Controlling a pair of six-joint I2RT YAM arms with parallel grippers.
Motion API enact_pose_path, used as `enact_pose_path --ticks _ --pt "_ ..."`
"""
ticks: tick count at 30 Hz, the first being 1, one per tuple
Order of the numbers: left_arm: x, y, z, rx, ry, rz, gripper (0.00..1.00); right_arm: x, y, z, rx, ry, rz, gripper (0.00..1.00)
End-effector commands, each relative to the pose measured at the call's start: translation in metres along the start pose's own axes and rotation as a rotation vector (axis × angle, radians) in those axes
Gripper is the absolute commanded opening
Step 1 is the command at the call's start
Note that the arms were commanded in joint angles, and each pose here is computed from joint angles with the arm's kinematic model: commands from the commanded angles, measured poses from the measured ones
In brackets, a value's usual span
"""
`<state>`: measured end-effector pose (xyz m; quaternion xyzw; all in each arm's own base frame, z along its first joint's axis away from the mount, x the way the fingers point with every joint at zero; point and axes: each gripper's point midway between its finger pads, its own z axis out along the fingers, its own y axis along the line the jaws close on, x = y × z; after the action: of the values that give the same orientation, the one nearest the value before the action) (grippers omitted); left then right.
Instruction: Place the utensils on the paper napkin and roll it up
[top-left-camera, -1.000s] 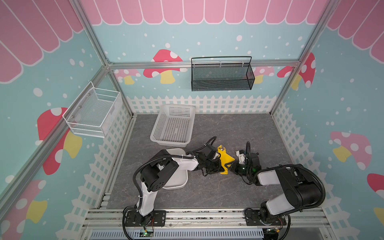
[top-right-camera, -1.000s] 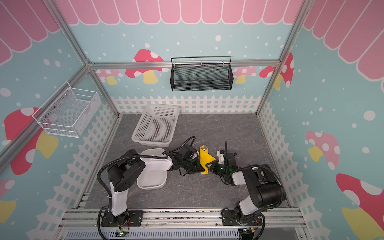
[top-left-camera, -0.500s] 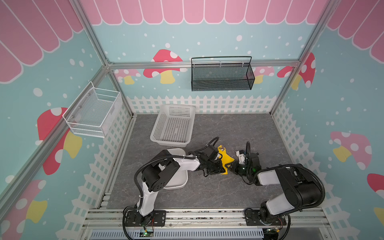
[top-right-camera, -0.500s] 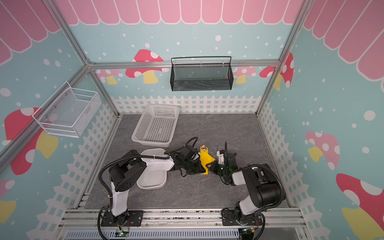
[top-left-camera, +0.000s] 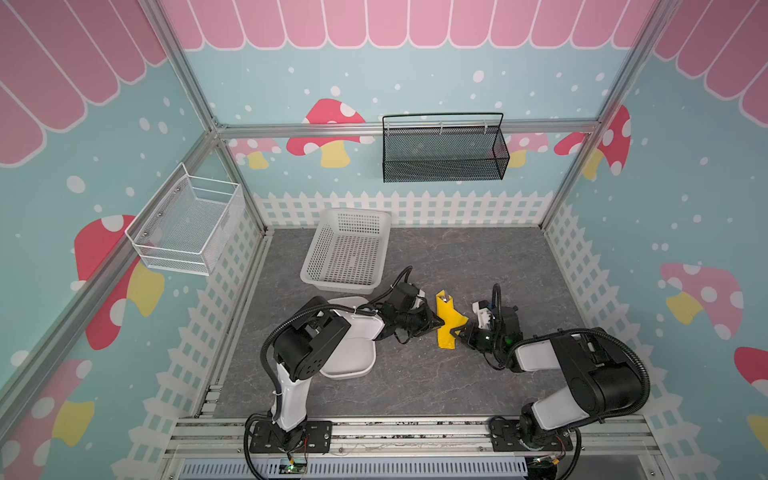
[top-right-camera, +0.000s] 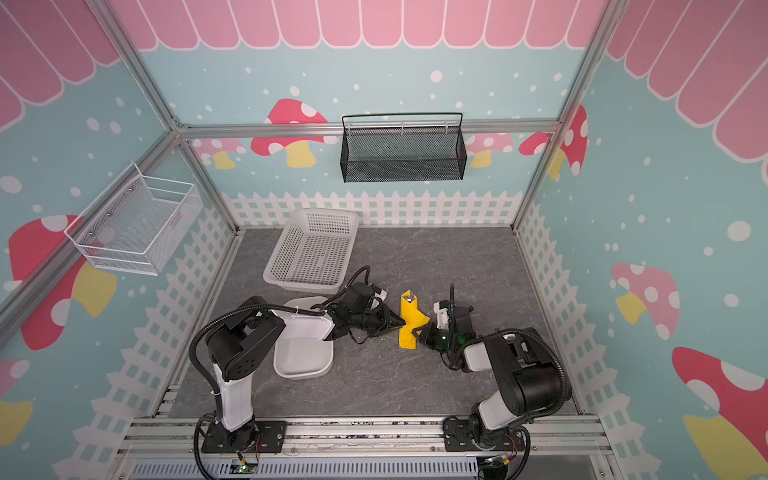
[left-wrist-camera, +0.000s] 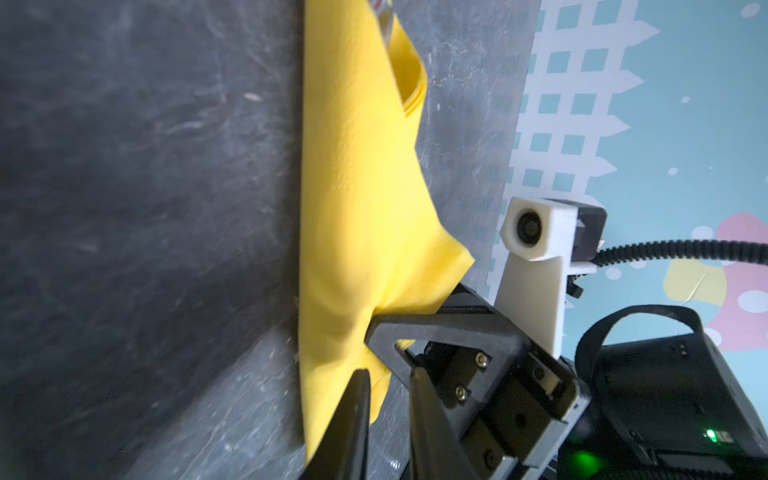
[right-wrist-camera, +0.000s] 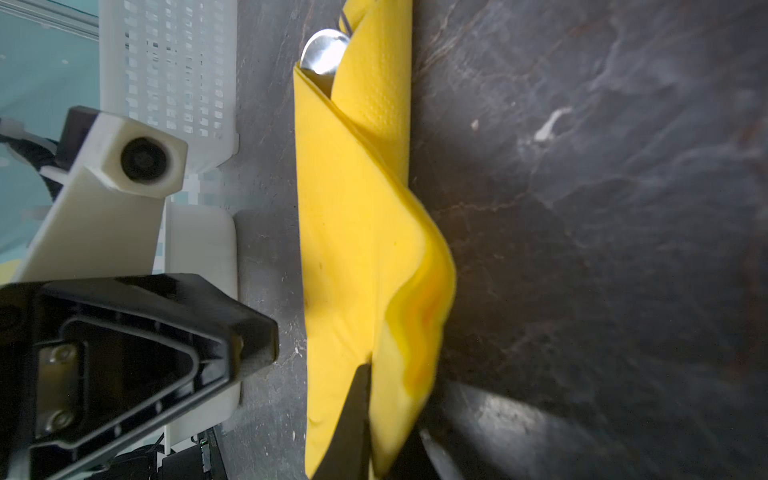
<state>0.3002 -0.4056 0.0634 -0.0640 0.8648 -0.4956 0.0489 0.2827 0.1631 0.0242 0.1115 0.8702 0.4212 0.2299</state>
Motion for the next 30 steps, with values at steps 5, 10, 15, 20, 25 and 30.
enact_pose_path --ticks 5,10,15,20,25,30 --pt "-0.008 0.0 0.01 -0.079 0.008 0.014 0.15 0.003 -0.008 -0.003 0.024 -0.01 0.016 0.1" --pt "-0.002 0.011 0.019 -0.125 0.046 0.012 0.13 0.003 -0.006 -0.001 0.015 -0.003 0.016 0.1" --pt "0.01 0.023 0.027 -0.165 0.077 0.006 0.1 -0.001 -0.002 -0.002 0.007 -0.01 0.008 0.1" --pt "0.012 0.03 0.028 -0.184 0.072 0.008 0.08 -0.003 0.0 -0.001 0.0 -0.013 0.01 0.11" --pt "0.015 0.033 0.029 -0.193 0.085 0.021 0.07 -0.005 0.01 -0.001 -0.046 -0.006 0.004 0.14" --pt "0.019 0.038 0.029 -0.19 0.09 0.015 0.06 -0.014 0.012 0.001 -0.048 -0.022 0.011 0.26"
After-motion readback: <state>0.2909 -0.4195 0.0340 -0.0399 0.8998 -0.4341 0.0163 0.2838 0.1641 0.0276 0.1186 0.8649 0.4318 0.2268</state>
